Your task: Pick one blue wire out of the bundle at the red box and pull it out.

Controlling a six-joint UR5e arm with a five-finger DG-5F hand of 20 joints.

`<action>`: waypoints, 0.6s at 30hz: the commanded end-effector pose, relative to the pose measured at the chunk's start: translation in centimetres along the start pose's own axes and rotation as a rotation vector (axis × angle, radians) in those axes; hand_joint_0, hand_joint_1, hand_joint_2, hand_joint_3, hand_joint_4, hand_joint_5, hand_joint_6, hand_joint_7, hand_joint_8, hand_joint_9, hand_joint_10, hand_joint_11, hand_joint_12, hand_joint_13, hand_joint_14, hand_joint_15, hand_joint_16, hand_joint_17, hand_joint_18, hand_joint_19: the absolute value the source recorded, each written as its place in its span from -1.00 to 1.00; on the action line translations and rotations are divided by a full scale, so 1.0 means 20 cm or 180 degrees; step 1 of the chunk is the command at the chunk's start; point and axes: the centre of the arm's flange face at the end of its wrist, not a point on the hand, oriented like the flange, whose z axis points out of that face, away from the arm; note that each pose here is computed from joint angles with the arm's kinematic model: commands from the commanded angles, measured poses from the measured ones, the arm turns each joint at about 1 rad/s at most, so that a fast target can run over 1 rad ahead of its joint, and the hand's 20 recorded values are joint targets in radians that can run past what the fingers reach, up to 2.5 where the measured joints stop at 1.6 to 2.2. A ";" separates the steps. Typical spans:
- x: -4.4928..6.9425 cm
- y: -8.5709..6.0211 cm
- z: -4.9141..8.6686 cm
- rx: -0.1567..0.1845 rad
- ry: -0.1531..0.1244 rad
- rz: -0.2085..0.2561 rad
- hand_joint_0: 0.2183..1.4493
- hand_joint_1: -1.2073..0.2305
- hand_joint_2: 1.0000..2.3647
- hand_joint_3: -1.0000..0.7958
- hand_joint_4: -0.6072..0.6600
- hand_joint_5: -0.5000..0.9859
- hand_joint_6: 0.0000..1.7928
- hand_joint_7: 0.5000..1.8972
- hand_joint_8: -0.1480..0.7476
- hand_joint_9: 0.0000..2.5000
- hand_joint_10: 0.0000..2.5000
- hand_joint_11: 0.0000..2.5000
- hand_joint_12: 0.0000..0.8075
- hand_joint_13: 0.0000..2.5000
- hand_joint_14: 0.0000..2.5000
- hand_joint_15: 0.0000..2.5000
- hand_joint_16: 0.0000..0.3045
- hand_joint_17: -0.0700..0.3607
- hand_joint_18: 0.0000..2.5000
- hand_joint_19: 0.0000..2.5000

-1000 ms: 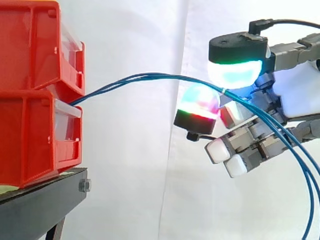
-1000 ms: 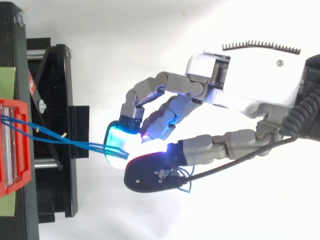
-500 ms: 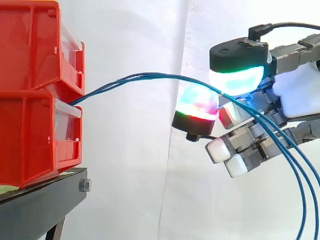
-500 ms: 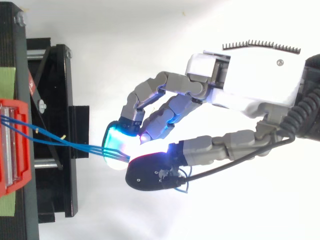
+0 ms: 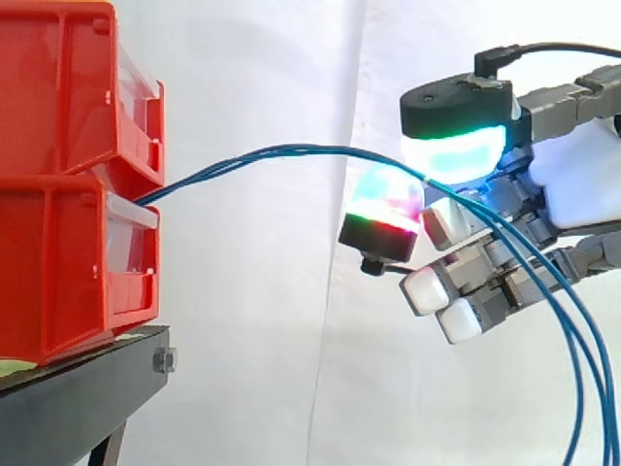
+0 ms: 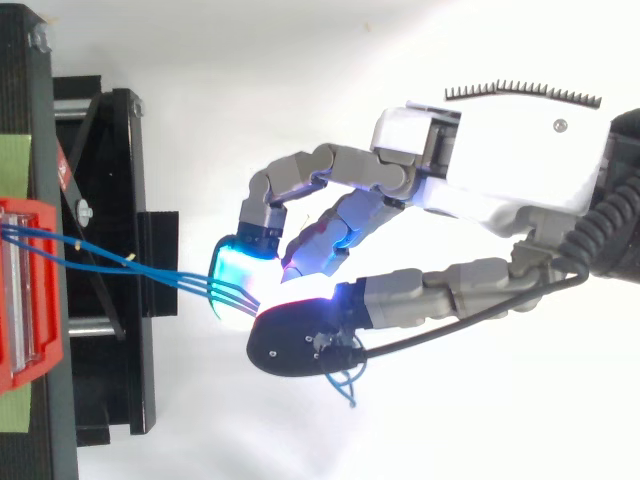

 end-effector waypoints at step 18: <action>0.00 0.00 0.00 -0.0001 0.0002 0.0000 -0.40 -0.35 -0.98 -0.14 0.29 -0.50 -0.22 -0.35 -0.10 -0.18 -0.98 -0.45 -0.07 -0.41 -0.98 -0.61 -0.59 -0.02 -0.61 -0.51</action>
